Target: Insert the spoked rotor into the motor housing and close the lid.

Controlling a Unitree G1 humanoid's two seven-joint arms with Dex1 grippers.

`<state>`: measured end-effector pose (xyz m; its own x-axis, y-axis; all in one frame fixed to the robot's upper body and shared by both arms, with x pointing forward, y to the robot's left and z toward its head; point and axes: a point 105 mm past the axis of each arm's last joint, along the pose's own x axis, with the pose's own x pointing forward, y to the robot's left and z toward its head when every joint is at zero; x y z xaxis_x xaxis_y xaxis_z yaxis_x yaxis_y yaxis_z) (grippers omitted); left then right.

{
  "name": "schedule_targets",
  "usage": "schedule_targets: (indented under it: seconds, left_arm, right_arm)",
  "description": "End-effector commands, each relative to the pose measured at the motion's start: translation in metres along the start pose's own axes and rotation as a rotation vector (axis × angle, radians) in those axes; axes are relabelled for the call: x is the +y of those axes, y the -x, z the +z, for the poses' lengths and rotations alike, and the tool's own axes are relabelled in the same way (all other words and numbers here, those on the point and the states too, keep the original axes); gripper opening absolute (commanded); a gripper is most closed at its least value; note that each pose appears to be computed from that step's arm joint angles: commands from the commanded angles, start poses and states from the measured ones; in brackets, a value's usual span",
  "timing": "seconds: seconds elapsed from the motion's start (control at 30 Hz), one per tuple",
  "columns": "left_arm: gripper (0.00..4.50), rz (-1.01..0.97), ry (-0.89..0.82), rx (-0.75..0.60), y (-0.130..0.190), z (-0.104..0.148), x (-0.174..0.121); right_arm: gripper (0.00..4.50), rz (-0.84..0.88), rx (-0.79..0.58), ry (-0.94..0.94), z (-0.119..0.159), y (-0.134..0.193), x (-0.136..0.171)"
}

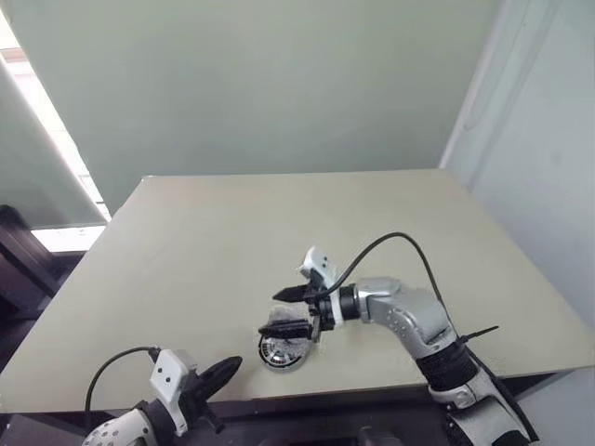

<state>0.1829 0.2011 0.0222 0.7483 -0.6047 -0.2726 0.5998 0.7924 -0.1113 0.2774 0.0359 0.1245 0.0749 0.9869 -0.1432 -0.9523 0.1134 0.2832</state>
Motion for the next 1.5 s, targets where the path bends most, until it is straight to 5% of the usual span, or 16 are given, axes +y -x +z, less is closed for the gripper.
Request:
schedule_targets:
  seconds: [0.03,0.47,1.2,1.37,1.5]
  left_arm:
    - [0.03,-0.019,-0.028,-0.029,-0.002,0.009,-0.004]
    - [0.03,-0.033,-0.041,-0.025,0.000,0.011,-0.002]
    - [0.03,-0.027,-0.058,-0.011,0.005,0.012,0.001]
    - [0.00,-0.026,-0.060,-0.008,0.006,0.012,0.002]
    - [0.00,-0.024,-0.059,-0.008,0.006,0.012,0.002]
  right_arm:
    - [4.50,-0.027,-0.069,0.071,0.021,0.012,-0.010]
    - [4.50,-0.016,0.101,0.170,-0.043,0.011,-0.033]
    - [4.50,0.010,0.159,0.150,-0.074,-0.008,-0.035]
    - [3.32,0.019,0.174,0.160,-0.077,-0.010,-0.034]
    - [3.25,0.022,0.178,0.165,-0.078,-0.010,-0.034]
